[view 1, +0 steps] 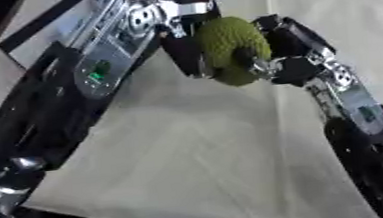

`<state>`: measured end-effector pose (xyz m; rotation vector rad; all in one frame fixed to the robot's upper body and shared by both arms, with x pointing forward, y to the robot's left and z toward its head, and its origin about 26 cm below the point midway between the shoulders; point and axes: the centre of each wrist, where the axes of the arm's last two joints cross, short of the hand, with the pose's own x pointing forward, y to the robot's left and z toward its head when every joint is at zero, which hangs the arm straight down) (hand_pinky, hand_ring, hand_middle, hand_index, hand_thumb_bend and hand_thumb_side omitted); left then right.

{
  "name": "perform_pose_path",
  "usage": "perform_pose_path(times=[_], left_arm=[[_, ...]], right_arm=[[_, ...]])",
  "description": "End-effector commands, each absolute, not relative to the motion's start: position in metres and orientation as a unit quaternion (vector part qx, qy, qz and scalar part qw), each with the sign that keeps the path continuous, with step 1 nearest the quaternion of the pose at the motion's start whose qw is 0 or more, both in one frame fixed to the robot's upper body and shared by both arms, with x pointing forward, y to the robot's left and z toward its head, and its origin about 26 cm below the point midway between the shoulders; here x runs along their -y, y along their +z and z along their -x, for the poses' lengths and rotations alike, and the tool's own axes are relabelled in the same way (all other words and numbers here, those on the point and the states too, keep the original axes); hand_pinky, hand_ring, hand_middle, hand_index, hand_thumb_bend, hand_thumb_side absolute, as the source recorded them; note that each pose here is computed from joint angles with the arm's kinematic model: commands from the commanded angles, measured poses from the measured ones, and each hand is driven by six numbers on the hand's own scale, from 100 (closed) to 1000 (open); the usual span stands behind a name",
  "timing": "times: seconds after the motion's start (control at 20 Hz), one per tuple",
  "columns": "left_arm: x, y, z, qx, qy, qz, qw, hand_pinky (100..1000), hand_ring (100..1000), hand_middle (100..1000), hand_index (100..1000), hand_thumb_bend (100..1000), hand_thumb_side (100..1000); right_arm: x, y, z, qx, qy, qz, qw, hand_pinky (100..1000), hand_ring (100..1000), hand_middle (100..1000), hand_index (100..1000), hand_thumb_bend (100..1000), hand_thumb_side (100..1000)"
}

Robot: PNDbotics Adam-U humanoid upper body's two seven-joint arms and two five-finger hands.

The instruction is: Pick up the objects with one hand, pass them to the other hand, and then place them into the box on the other side of the table.

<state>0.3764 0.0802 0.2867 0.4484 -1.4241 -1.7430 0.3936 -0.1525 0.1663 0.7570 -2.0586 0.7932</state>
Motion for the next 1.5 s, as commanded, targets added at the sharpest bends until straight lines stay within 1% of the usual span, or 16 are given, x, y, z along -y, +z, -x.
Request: perform_pose_path(times=[0.05,0.55,0.6,0.65,0.7,0.85,0.9,1.0,1.05,1.1,1.25,1.3,1.35,1.4,1.45,1.5], left_arm=[[-0.085,0.299,-0.374,0.565,-0.677,-0.172,0.439,681,544,443,476,305,100],[-0.085,0.301,-0.370,0.586,-0.650,-0.153,0.458,657,517,422,473,349,100],[-0.085,0.301,-0.370,0.589,-0.647,-0.153,0.460,650,508,421,471,393,100],[-0.085,0.301,-0.369,0.592,-0.643,-0.152,0.462,645,503,419,470,406,100],[-0.085,0.302,-0.369,0.594,-0.639,-0.152,0.464,639,495,413,465,434,100],[-0.086,0.302,-0.367,0.601,-0.630,-0.153,0.467,635,490,407,459,445,100],[-0.086,0.302,-0.366,0.605,-0.626,-0.152,0.467,623,472,375,426,457,100],[-0.086,0.303,-0.364,0.611,-0.621,-0.150,0.467,623,471,374,425,459,100],[-0.086,0.303,-0.363,0.613,-0.619,-0.150,0.468,613,458,353,402,434,100],[-0.086,0.304,-0.363,0.616,-0.614,-0.150,0.469,611,456,351,399,480,100],[-0.087,0.305,-0.362,0.624,-0.601,-0.152,0.476,601,449,337,382,514,100],[-0.087,0.305,-0.361,0.626,-0.597,-0.152,0.478,601,449,337,382,514,100],[-0.087,0.305,-0.361,0.629,-0.593,-0.153,0.479,597,446,329,377,516,100],[-0.087,0.305,-0.361,0.631,-0.590,-0.153,0.481,597,446,329,377,516,100],[-0.087,0.305,-0.360,0.632,-0.587,-0.153,0.482,593,444,325,375,520,100],[-0.087,0.306,-0.360,0.634,-0.582,-0.156,0.485,590,443,323,375,519,100]], right_arm=[[0.154,0.174,-0.393,0.817,0.313,-0.288,0.389,501,399,231,339,265,100],[0.156,0.172,-0.395,0.822,0.289,-0.247,0.424,543,445,300,401,304,100],[0.158,0.171,-0.395,0.823,0.286,-0.240,0.429,564,463,324,425,288,100],[0.160,0.171,-0.396,0.824,0.283,-0.230,0.433,568,471,336,438,311,100],[0.160,0.171,-0.396,0.826,0.280,-0.222,0.436,574,485,355,461,379,100],[0.164,0.169,-0.397,0.830,0.268,-0.196,0.448,578,493,367,474,399,100],[0.164,0.168,-0.397,0.832,0.264,-0.188,0.451,591,518,401,514,493,100],[0.163,0.167,-0.397,0.835,0.257,-0.178,0.454,592,521,404,517,498,100],[0.162,0.167,-0.397,0.836,0.255,-0.175,0.454,603,541,431,546,557,100],[0.162,0.167,-0.397,0.837,0.252,-0.172,0.455,605,545,437,552,568,100],[0.163,0.167,-0.398,0.838,0.246,-0.169,0.457,616,577,479,590,642,100],[0.164,0.167,-0.398,0.838,0.245,-0.167,0.458,616,577,479,590,642,100],[0.165,0.168,-0.398,0.838,0.244,-0.165,0.459,624,605,518,616,681,100],[0.165,0.168,-0.398,0.838,0.242,-0.163,0.461,624,605,518,616,681,100],[0.166,0.168,-0.398,0.838,0.242,-0.162,0.461,634,641,567,656,721,126],[0.166,0.168,-0.399,0.838,0.240,-0.159,0.463,637,653,580,673,740,144]])
